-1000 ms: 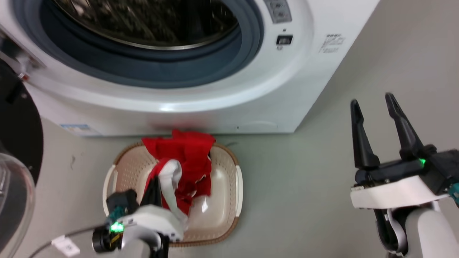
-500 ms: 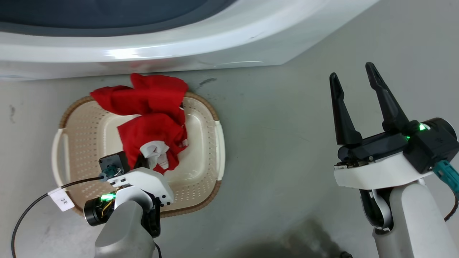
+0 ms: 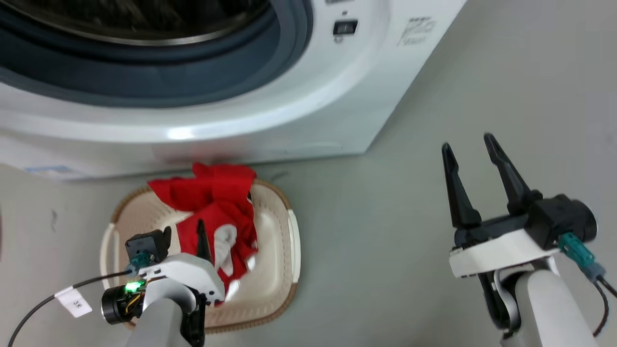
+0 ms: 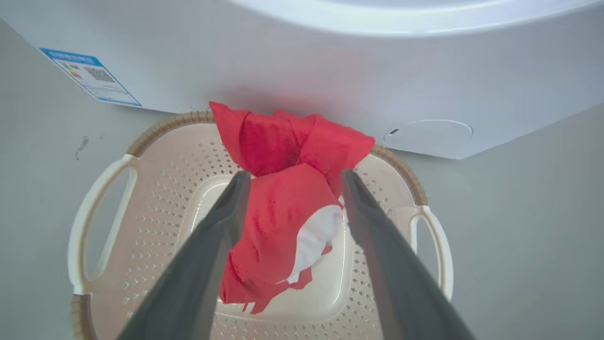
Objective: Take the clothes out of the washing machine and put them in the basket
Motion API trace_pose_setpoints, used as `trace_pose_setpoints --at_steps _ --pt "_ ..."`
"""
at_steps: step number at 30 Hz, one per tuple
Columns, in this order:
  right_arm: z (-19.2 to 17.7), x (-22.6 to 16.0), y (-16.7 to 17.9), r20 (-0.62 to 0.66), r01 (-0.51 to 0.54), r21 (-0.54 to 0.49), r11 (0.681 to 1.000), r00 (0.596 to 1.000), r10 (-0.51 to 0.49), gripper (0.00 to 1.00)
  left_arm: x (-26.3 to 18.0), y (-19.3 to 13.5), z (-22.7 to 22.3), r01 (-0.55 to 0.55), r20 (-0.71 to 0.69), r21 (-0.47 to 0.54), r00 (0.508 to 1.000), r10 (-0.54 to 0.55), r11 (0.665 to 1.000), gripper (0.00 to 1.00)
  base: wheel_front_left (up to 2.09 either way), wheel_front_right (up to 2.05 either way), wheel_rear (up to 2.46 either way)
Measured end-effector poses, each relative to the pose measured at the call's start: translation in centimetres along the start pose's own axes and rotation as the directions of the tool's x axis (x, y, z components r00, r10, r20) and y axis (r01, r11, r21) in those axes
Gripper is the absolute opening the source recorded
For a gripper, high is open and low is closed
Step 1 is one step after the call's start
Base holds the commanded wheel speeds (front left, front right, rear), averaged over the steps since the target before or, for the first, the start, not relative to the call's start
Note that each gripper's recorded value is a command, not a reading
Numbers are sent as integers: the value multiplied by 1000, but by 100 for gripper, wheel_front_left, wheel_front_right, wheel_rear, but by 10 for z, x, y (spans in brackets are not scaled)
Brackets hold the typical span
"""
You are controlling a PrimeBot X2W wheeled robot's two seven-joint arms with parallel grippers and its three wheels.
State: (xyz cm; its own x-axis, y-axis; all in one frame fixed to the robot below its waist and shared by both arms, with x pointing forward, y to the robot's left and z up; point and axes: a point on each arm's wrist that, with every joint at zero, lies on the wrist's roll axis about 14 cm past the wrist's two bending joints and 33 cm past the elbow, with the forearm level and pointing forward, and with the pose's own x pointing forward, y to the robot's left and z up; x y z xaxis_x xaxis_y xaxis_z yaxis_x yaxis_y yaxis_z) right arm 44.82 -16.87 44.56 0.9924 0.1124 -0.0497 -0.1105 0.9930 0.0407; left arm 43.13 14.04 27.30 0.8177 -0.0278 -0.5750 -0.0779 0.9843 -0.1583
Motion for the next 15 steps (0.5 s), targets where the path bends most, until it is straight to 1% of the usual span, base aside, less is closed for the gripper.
trace_pose_setpoints --at_steps 4,7,9,12,15 --pt "25 -22 -5 51 25 -13 1000 998 -25 100 -25 -6 56 31 179 42 983 -38 999 100 0 0 0" --pt "43 -36 -7 90 41 -20 999 995 -39 100 -49 -13 100 47 320 73 945 -68 996 100 0 0 0" --pt "56 -45 -8 119 47 -25 999 992 -44 100 -66 -18 127 58 406 93 909 -92 994 100 0 0 0" --pt "73 -54 -8 160 53 -36 998 986 -47 100 -95 -29 168 71 530 140 837 -135 988 100 0 0 0" --pt "85 -63 -7 189 58 -46 997 981 -48 100 -123 -36 198 70 622 175 765 -165 982 100 0 0 0"
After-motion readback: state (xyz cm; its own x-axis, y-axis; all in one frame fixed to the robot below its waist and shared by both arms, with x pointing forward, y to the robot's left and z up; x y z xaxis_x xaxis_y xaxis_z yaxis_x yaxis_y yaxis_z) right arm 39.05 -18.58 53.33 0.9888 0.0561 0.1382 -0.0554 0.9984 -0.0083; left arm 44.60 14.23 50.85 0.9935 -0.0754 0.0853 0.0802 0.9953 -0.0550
